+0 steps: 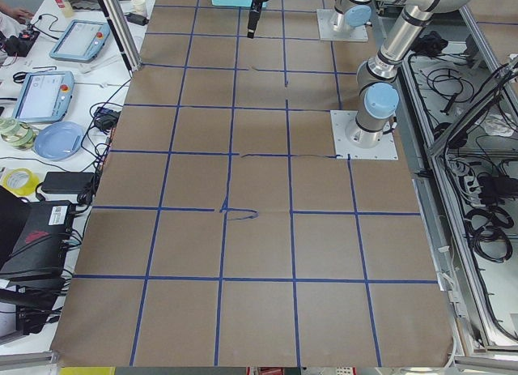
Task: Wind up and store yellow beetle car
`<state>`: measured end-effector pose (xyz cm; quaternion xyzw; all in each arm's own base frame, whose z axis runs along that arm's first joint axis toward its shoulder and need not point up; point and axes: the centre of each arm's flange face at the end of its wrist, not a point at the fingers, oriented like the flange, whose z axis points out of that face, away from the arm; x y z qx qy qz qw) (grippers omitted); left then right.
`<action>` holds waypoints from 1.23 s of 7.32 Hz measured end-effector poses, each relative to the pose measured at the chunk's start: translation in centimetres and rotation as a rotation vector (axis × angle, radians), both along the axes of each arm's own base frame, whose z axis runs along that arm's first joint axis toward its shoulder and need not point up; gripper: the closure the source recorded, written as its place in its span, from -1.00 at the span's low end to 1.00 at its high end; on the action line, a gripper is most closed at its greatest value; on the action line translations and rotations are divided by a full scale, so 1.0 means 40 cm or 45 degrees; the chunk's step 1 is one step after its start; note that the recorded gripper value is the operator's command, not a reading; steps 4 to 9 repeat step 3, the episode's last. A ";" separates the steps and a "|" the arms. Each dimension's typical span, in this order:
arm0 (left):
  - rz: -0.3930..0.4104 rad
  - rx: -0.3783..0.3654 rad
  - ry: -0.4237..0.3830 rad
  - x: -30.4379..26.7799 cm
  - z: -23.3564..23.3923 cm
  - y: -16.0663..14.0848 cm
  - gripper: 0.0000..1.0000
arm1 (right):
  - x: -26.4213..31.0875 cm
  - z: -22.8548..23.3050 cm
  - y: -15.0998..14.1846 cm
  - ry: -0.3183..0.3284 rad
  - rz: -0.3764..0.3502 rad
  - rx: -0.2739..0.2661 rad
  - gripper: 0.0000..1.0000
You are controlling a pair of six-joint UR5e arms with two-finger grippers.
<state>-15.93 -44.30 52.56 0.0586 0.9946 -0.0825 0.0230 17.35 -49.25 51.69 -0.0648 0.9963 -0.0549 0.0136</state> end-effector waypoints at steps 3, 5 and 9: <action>0.000 0.000 -0.001 0.000 0.000 0.000 -1.00 | -0.001 -0.004 0.000 0.001 -0.040 0.009 -1.00; 0.000 0.000 -0.001 0.000 0.000 0.000 -1.00 | -0.001 -0.004 0.000 0.001 -0.040 0.009 -1.00; 0.000 0.000 -0.001 0.000 0.000 0.000 -1.00 | -0.001 -0.004 0.000 0.001 -0.040 0.009 -1.00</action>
